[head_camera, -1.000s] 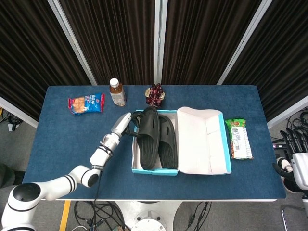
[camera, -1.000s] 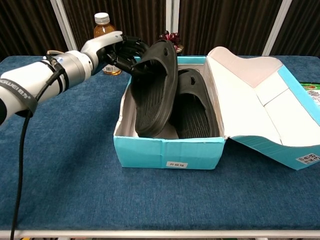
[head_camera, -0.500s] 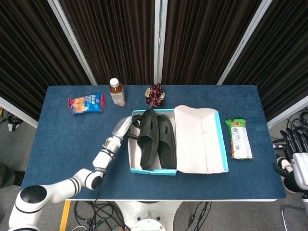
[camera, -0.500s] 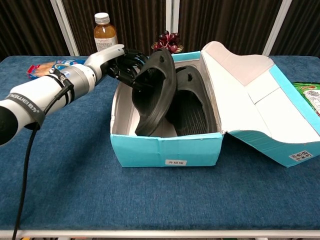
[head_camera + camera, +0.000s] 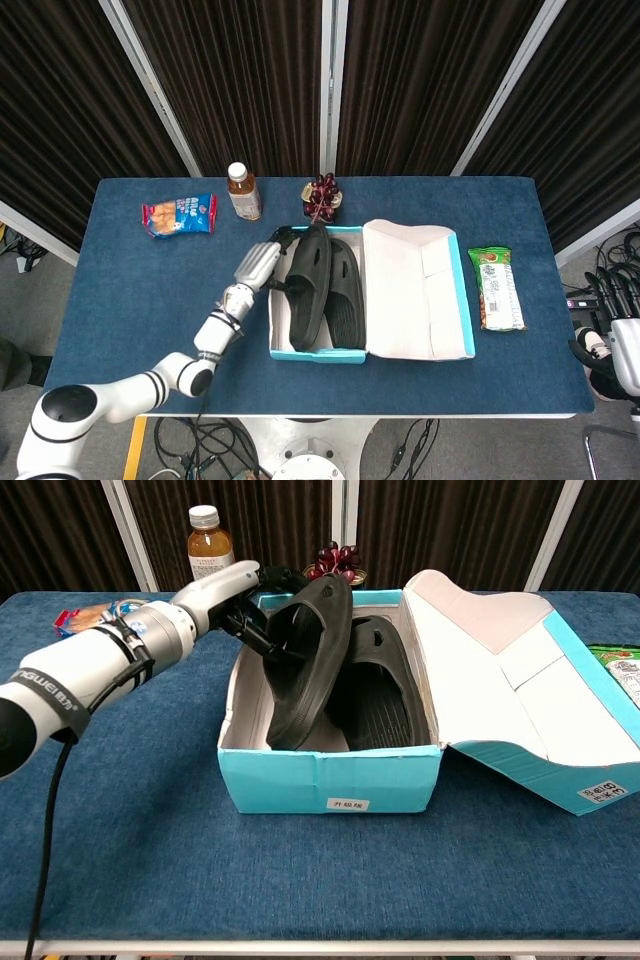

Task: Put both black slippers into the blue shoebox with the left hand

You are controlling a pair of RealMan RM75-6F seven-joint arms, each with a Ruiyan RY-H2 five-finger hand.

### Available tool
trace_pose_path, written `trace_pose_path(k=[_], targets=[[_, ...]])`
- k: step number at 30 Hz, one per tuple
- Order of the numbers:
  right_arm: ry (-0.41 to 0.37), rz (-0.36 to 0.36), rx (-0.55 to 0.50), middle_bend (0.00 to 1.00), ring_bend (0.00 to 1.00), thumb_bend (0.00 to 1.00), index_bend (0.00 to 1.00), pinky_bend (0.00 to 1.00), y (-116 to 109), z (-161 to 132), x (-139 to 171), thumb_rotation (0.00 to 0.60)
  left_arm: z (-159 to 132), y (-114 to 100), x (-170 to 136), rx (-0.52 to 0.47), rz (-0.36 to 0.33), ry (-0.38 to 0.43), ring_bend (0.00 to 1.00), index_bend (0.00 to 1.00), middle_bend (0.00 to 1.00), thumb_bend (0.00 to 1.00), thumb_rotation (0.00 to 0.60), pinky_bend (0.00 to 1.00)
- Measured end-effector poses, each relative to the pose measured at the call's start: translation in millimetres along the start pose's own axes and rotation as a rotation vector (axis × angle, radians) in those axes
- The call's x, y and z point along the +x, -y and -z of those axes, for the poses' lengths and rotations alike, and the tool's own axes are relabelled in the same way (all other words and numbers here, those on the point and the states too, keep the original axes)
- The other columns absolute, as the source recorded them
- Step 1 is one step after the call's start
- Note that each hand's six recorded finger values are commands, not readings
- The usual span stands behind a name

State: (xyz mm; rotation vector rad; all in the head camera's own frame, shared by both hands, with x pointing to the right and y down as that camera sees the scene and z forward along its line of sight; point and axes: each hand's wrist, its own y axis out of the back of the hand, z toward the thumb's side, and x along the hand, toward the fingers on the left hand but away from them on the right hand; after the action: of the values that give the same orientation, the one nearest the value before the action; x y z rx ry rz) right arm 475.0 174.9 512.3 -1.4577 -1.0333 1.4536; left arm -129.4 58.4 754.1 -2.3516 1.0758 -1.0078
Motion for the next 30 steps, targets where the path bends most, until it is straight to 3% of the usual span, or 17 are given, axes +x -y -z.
trace_pose_path(k=[6, 13, 15, 19, 24, 30], targets=[[-0.012, 0.002, -0.003, 0.03, 0.00, 0.10, 0.00, 0.00, -1.1, -1.4, -0.2, 0.600, -11.1, -16.0, -8.0, 0.165, 0.019, 0.048, 0.00, 0.10, 0.06, 0.00, 0.600, 0.22], [-0.016, 0.002, -0.005, 0.03, 0.00, 0.10, 0.00, 0.00, -1.0, -1.4, 0.9, 0.600, -31.1, -52.0, -28.2, 0.393, 0.085, 0.112, 0.00, 0.10, 0.06, 0.00, 0.600, 0.21], [-0.016, 0.003, -0.005, 0.03, 0.00, 0.10, 0.00, 0.00, -0.8, -1.0, 1.2, 0.600, -37.7, -62.2, -34.2, 0.442, 0.109, 0.128, 0.00, 0.10, 0.06, 0.04, 0.600, 0.20], [-0.015, 0.003, -0.005, 0.03, 0.00, 0.10, 0.00, 0.00, -0.4, -0.8, 1.7, 0.600, -56.4, -80.5, -45.6, 0.540, 0.183, 0.171, 0.00, 0.14, 0.07, 0.21, 0.600, 0.19], [-0.014, 0.000, -0.007, 0.03, 0.00, 0.10, 0.00, 0.00, 0.8, -0.9, 1.6, 0.600, -78.6, -75.4, -44.0, 0.632, 0.288, 0.233, 0.00, 0.16, 0.08, 0.39, 0.600, 0.17], [-0.007, 0.001, -0.007, 0.03, 0.00, 0.10, 0.00, 0.00, 1.3, 0.8, 2.1, 0.600, -102.0, -57.5, -34.9, 0.719, 0.367, 0.301, 0.00, 0.16, 0.09, 0.45, 0.600, 0.17]])
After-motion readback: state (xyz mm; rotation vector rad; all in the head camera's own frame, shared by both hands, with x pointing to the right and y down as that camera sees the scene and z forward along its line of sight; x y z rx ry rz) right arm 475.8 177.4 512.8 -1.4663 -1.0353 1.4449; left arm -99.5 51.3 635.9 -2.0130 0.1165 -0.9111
